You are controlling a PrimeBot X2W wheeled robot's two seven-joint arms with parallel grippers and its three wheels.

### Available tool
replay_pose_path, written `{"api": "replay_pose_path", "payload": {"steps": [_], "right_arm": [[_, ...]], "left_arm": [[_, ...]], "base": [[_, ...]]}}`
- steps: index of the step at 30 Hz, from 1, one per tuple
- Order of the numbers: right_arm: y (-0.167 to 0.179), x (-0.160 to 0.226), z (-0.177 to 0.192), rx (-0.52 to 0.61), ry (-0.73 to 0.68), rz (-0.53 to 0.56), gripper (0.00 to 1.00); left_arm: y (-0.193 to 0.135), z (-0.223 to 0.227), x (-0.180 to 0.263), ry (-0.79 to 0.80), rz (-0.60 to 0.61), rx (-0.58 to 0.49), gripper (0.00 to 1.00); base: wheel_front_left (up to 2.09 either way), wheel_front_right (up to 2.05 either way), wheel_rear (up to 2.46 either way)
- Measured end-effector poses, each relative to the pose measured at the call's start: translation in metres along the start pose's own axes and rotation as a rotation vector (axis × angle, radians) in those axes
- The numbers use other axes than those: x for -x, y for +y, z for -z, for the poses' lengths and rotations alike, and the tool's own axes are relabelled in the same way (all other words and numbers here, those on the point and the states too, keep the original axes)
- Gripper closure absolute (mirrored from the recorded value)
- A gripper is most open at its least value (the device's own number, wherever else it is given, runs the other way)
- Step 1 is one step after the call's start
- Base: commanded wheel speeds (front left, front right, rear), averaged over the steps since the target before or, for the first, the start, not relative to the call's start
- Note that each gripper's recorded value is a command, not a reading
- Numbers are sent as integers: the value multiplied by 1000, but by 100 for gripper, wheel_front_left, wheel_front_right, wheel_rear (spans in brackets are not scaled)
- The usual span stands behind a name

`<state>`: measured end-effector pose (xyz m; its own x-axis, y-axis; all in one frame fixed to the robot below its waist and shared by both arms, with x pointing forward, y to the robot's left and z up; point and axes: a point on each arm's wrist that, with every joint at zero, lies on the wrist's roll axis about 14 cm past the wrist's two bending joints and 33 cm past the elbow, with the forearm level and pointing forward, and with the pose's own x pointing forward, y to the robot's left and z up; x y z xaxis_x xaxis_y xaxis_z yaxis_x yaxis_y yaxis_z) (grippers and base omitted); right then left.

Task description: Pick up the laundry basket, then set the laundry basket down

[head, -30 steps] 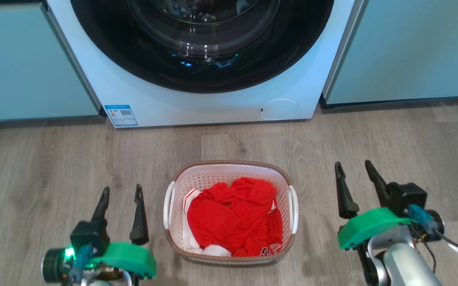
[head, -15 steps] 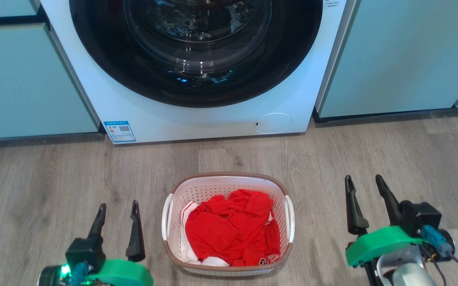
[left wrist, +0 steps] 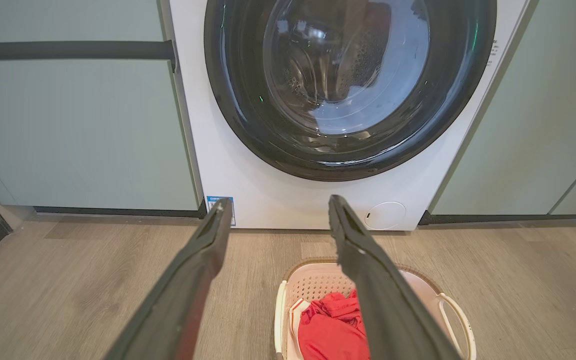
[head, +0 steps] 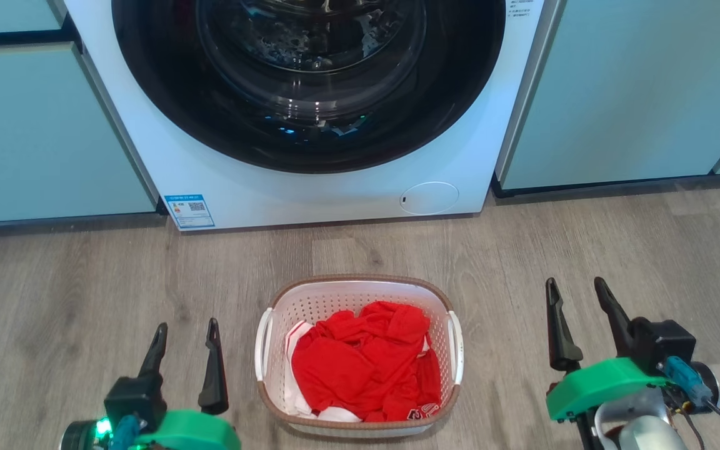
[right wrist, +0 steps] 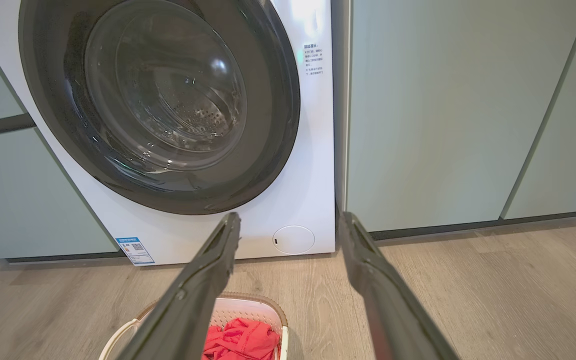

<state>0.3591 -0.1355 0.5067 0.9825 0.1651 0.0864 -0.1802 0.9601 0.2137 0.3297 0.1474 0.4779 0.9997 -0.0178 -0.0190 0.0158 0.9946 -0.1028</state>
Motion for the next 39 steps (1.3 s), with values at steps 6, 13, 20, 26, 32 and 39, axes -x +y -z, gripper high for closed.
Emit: {"api": "replay_pose_path", "payload": {"steps": [6, 13, 20, 26, 32, 39], "right_arm": [[-1, 0, 1, -1, 4, 4, 0], [-7, 9, 27, -12, 87, 28, 100], [-11, 17, 37, -88, 119, 60, 100], [-14, 17, 38, -144, 120, 80, 100], [-18, 17, 38, -208, 119, 103, 100], [-22, 17, 38, -284, 122, 130, 100]], "left_arm": [[-1, 0, 0, -1, 8, -22, 0], [1, 26, 9, 85, 9, -35, 100], [5, 36, 14, 131, -13, 45, 100], [6, 38, 13, 143, -24, 107, 100], [9, 39, 11, 155, -38, 177, 100], [11, 41, 9, 171, -54, 261, 100]], "base": [[0, 0, 0], [0, 0, 0], [0, 0, 0], [0, 0, 0], [0, 0, 0], [0, 0, 0]]}}
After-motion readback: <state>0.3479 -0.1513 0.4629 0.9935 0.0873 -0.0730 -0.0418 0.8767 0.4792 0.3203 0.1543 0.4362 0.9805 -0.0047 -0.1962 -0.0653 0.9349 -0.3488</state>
